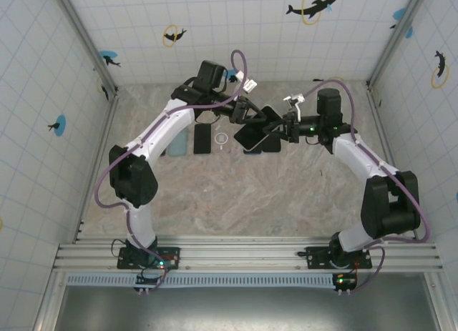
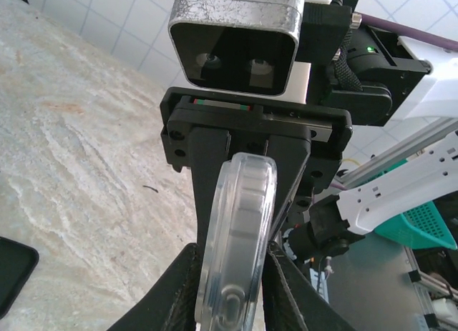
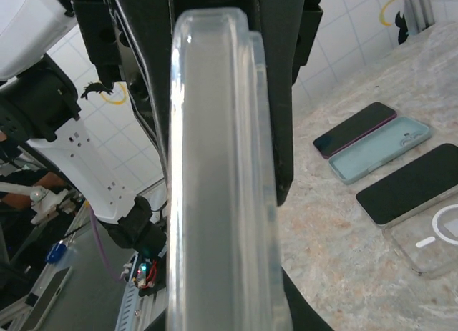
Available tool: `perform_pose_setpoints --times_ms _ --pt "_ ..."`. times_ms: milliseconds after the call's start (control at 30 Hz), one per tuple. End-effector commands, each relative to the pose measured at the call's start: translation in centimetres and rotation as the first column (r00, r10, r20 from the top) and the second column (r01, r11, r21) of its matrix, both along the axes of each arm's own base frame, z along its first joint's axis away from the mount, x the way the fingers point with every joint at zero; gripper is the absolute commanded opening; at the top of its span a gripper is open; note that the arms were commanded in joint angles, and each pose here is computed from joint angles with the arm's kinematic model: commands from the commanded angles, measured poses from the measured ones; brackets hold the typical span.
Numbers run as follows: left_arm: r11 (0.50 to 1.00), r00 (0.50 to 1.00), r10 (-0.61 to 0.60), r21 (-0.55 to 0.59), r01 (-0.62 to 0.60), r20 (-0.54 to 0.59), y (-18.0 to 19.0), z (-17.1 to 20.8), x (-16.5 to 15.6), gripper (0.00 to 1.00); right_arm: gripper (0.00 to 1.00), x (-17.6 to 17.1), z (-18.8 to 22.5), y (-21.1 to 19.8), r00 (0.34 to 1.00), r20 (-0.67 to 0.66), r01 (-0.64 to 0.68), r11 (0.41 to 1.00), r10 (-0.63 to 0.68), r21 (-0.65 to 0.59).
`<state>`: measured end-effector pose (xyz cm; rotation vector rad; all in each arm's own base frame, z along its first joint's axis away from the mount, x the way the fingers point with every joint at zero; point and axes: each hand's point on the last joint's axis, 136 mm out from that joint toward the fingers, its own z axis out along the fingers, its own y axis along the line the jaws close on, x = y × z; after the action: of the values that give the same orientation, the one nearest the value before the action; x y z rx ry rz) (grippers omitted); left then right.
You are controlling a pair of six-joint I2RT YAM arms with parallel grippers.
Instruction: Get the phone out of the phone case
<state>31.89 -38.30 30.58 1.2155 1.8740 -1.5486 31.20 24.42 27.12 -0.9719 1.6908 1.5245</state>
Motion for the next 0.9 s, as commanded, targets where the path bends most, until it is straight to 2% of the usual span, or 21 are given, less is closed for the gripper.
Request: perform_pose_setpoints --times_ms 0,133,233,267,333,400,433,567,733,867 --pt "0.999 0.999 -0.045 -0.025 0.045 -0.028 -0.4 -0.3 -0.7 0.24 0.07 0.0 2.2 0.6 0.995 0.081 -0.053 0.998 0.051 0.032" --pt "0.999 0.998 -0.048 -0.019 0.047 -0.03 -0.7 -0.5 -0.9 0.15 0.07 0.1 2.1 0.6 0.996 0.077 -0.053 0.998 0.051 0.031" --pt "0.999 0.999 -0.046 -0.027 0.045 -0.025 -0.7 -0.1 -1.0 0.02 0.14 0.1 1.8 0.5 0.996 0.073 -0.048 0.998 0.046 0.029" --pt "0.998 0.999 -0.044 -0.034 0.043 -0.02 -0.7 0.1 -1.0 0.02 0.15 0.1 1.7 0.4 0.996 0.073 -0.045 0.999 0.043 0.028" --pt "0.998 0.999 -0.04 -0.056 0.039 -0.014 -0.7 0.4 -1.1 0.0 0.26 0.3 1.7 0.3 0.997 0.074 -0.032 0.999 0.03 0.025" --pt "0.997 0.999 -0.033 -0.076 0.032 -0.014 -0.7 0.8 -1.1 0.0 0.42 0.3 1.6 0.1 0.997 0.078 -0.025 0.999 0.023 0.023" --pt "0.996 0.999 -0.031 -0.089 0.03 -0.011 -0.7 1.2 -1.0 0.0 0.47 0.3 1.5 0.0 0.997 0.077 -0.018 1.0 0.016 0.021" --pt "0.988 1.0 0.026 -0.154 -0.025 0.004 -0.4 3.1 0.0 0.0 0.55 0.3 1.0 -1.3 0.996 0.078 0.04 0.999 -0.041 0.02" --pt "0.945 0.98 0.2 -0.264 -0.192 0.004 0.0 5.5 2.0 0.0 0.62 0.8 -0.2 -3.9 0.974 0.032 0.225 0.974 -0.225 0.009" --pt "0.868 0.926 0.37 -0.325 -0.375 -0.081 0.7 6.5 4.3 0.0 0.64 1.2 -0.5 -6.1 0.886 -0.066 0.464 0.882 -0.46 0.081"
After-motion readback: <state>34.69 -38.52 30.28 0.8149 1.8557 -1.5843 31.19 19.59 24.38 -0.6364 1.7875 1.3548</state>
